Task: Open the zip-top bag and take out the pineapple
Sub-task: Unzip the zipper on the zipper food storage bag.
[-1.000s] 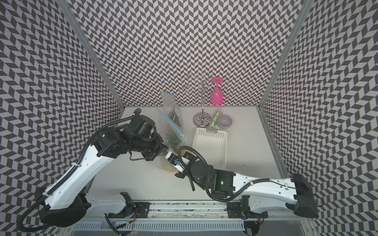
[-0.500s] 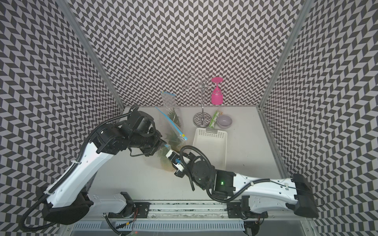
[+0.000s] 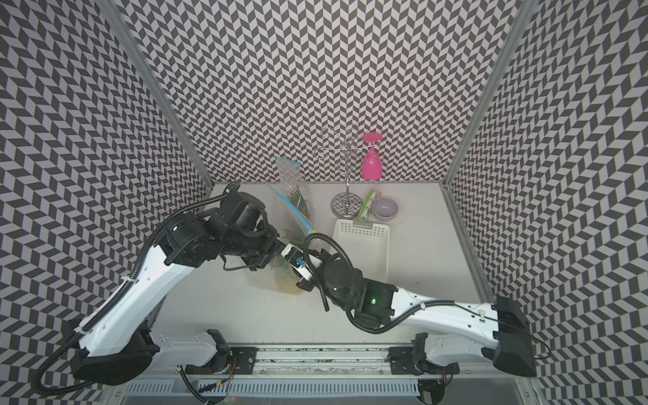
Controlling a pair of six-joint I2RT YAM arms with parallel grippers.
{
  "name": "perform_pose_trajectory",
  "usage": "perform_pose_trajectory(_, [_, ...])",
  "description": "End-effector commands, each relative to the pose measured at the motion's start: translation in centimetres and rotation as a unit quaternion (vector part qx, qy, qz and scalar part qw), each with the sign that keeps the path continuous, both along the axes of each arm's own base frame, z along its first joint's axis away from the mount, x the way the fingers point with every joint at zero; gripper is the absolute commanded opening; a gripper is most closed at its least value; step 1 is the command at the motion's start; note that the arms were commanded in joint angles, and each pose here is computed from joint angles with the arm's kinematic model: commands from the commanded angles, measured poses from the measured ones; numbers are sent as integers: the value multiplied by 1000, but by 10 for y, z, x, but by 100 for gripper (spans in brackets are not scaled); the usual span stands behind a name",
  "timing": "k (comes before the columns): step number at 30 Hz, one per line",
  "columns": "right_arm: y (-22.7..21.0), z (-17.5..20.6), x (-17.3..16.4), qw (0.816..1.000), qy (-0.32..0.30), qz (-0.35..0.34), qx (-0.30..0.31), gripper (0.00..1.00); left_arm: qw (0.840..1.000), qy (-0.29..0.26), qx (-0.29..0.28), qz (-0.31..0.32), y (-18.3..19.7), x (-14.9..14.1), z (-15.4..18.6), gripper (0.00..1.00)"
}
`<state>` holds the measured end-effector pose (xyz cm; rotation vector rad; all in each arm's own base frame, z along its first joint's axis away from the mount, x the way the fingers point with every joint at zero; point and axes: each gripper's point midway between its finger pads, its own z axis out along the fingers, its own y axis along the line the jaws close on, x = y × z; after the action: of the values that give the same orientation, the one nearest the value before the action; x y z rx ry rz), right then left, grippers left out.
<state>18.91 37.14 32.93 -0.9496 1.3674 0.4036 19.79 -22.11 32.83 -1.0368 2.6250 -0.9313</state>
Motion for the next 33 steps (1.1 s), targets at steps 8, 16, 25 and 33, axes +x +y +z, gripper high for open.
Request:
perform_pose_trajectory(8, [12,13,-1,1000,-3,15,21,12,1000,0,-18,8,2,-6,7,18])
perform_pose_trajectory(16, [8,16,-1,999,-9,10,30,0,1000,-5,-13,15,4,-3,8,36])
perform_pose_trajectory(25, [2,20,-4,999,-19,6,36,0,1000,2,-1,11,4,-3,2,21])
perform_pose_trajectory(33, [0,19,-12,999,-37,13,30,0,1000,11,14,2,5,-6,-10,12])
